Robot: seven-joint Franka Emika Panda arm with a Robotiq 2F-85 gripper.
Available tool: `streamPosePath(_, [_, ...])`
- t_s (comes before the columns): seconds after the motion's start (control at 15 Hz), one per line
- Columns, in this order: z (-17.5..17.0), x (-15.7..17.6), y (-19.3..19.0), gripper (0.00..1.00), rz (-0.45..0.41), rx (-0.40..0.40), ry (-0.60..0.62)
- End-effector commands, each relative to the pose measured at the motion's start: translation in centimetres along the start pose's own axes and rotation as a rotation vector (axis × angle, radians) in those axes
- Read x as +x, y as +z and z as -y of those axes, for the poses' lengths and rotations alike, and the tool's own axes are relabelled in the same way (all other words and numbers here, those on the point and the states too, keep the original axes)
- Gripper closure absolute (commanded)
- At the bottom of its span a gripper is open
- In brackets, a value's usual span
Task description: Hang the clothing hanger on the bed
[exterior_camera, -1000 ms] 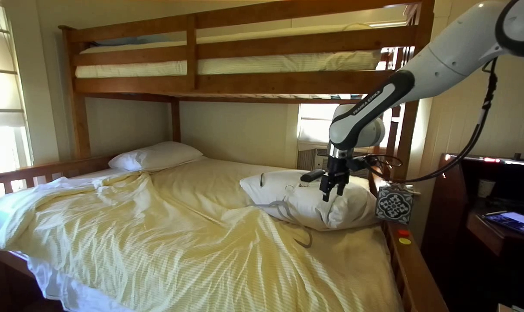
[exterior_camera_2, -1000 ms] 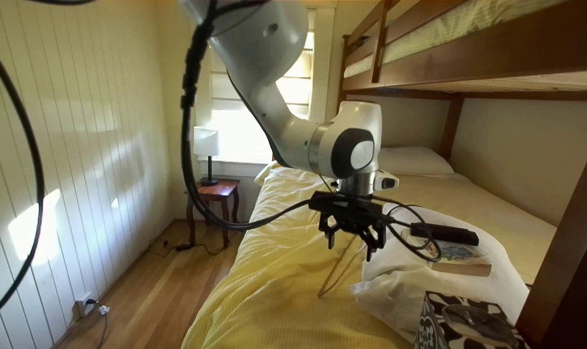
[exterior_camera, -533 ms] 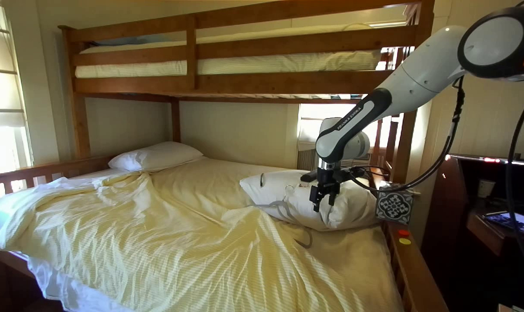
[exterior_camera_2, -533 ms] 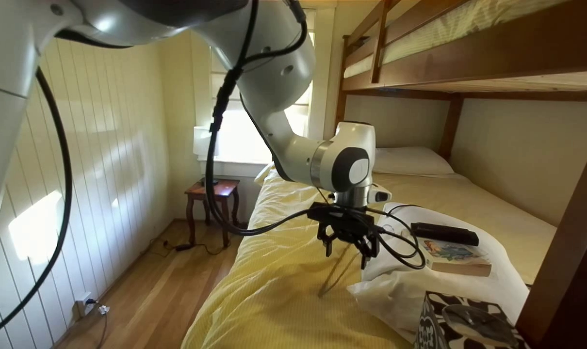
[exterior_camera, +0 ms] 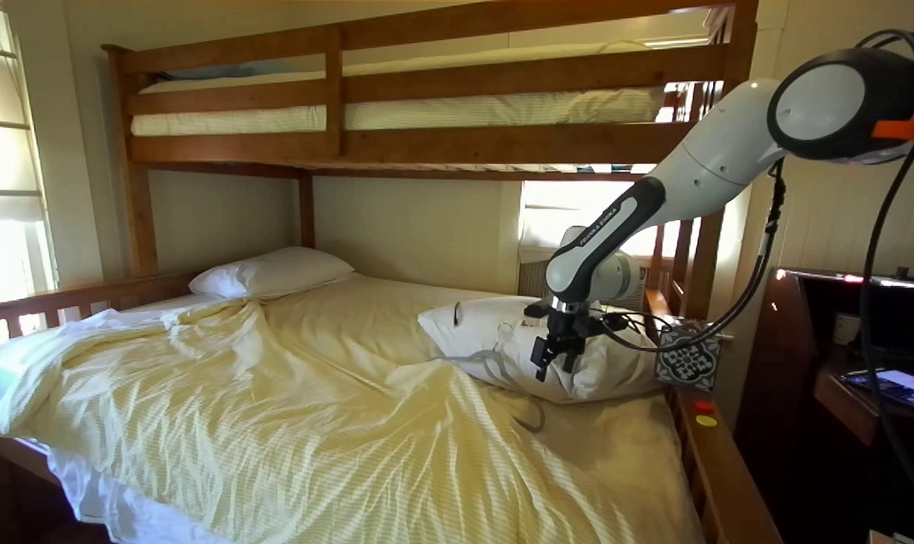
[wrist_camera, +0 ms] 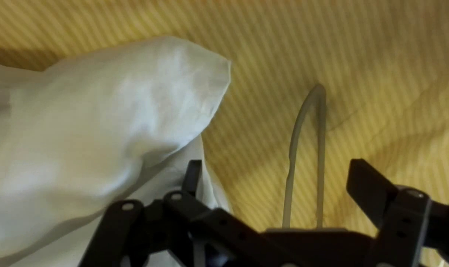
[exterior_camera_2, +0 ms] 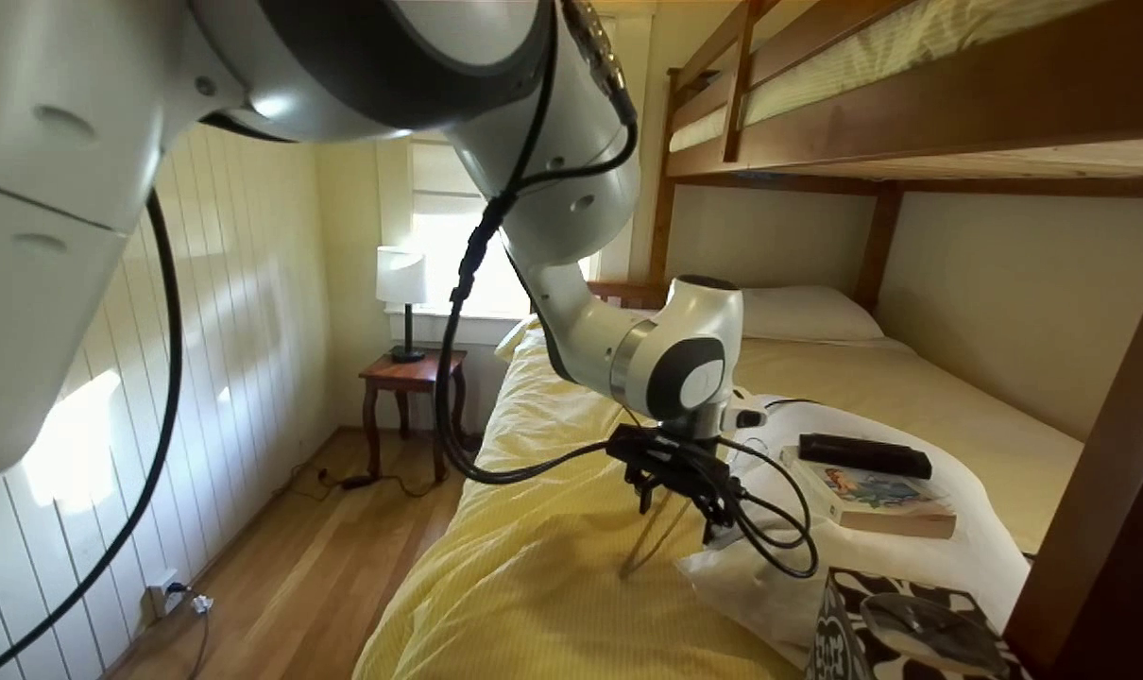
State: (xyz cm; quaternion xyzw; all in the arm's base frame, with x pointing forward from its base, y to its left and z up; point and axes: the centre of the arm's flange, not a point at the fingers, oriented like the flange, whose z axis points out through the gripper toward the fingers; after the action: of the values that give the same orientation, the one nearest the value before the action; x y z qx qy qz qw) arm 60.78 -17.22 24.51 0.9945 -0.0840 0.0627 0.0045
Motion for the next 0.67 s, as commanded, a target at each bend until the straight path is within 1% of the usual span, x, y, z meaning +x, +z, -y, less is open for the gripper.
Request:
streamPosePath(0.0, [-0.3, 1.5, 2.0, 0.0, -0.025, 0.038, -0.004])
streamPosePath(0.27, [1.0, 2.4, 4.0, 0.0, -0.018, 0.052, -0.022])
streamPosePath(0.6, [3.0, 3.1, 6.2, 0.0, 0.015, 0.057, -0.051])
